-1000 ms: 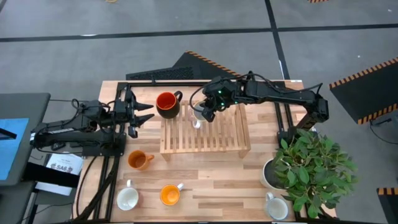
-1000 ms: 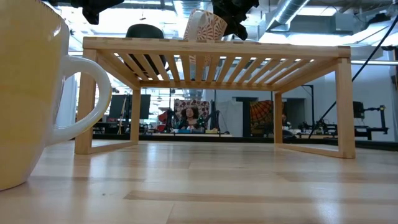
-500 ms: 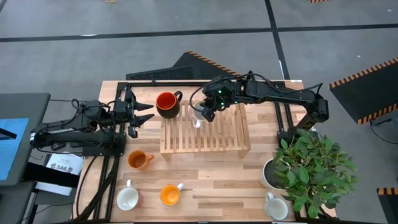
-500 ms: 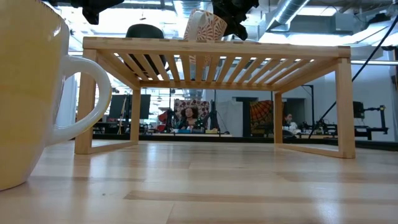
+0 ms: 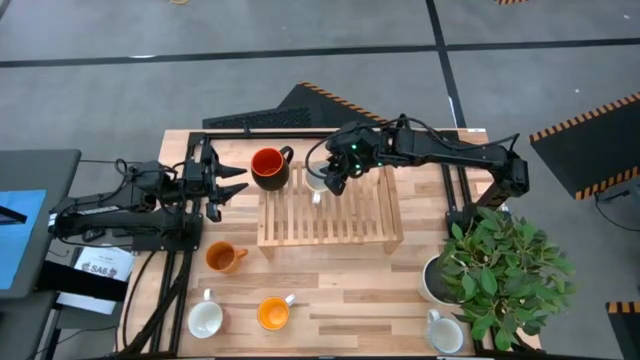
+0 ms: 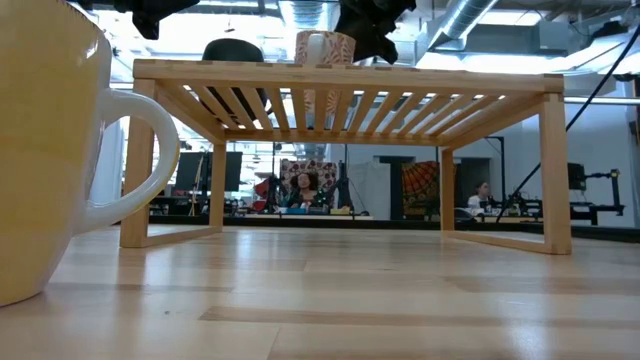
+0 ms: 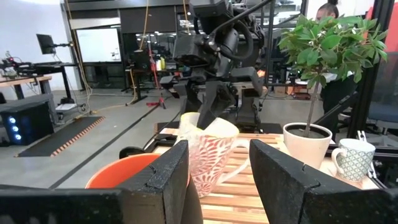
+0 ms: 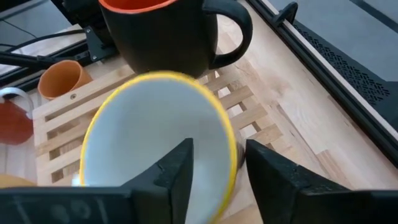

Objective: Place coffee mugs
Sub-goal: Put the orange patterned mug on the shelf

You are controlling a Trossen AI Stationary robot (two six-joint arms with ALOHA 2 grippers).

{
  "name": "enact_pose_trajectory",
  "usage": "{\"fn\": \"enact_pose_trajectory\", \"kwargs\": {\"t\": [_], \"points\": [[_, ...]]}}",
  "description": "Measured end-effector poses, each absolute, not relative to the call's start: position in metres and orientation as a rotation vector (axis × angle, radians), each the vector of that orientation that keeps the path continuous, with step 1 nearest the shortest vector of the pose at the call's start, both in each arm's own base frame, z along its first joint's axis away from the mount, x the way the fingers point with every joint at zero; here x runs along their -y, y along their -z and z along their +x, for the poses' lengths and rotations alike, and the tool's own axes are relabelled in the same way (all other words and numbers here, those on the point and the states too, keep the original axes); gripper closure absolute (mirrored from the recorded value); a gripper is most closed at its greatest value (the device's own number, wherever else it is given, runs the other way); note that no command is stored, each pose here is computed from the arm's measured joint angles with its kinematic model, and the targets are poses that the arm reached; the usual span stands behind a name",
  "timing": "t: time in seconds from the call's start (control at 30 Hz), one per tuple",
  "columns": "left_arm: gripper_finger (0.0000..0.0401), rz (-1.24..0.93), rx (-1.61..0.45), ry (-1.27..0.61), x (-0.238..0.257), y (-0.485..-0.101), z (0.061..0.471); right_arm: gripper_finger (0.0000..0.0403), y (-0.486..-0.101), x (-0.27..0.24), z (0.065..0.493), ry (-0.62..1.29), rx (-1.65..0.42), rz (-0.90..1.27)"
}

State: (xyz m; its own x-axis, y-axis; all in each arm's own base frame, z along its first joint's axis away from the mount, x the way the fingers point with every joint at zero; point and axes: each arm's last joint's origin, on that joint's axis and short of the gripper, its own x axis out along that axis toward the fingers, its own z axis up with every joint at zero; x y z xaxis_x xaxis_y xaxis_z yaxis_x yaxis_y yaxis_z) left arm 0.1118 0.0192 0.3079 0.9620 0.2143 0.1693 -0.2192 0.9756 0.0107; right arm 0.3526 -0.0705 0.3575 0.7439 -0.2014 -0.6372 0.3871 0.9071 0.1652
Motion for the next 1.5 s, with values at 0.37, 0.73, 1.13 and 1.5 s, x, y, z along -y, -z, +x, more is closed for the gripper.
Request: {"fn": "enact_pose_trajectory", "kwargs": {"t": [0.37, 0.73, 1.13, 1.5], "points": [[0.0243, 0.029, 0.161, -0.22, -0.019, -0.307, 0.112, 0.0215, -0.359, 0.073, 0.353, 0.325, -0.64, 0.275], [0.0243, 0.029, 0.146, -0.222, -0.019, -0.306, 0.112, 0.0216, -0.36, 0.085, 0.352, 0.366, -0.62, 0.267], [0.0243, 0.028, 0.146, -0.228, -0.02, -0.306, 0.112, 0.0216, -0.363, 0.088, 0.353, 0.351, -0.598, 0.2], [0.0243, 0.025, 0.146, -0.269, -0.021, -0.306, 0.112, 0.0216, -0.372, 0.089, 0.348, 0.341, -0.584, 0.15]]}}
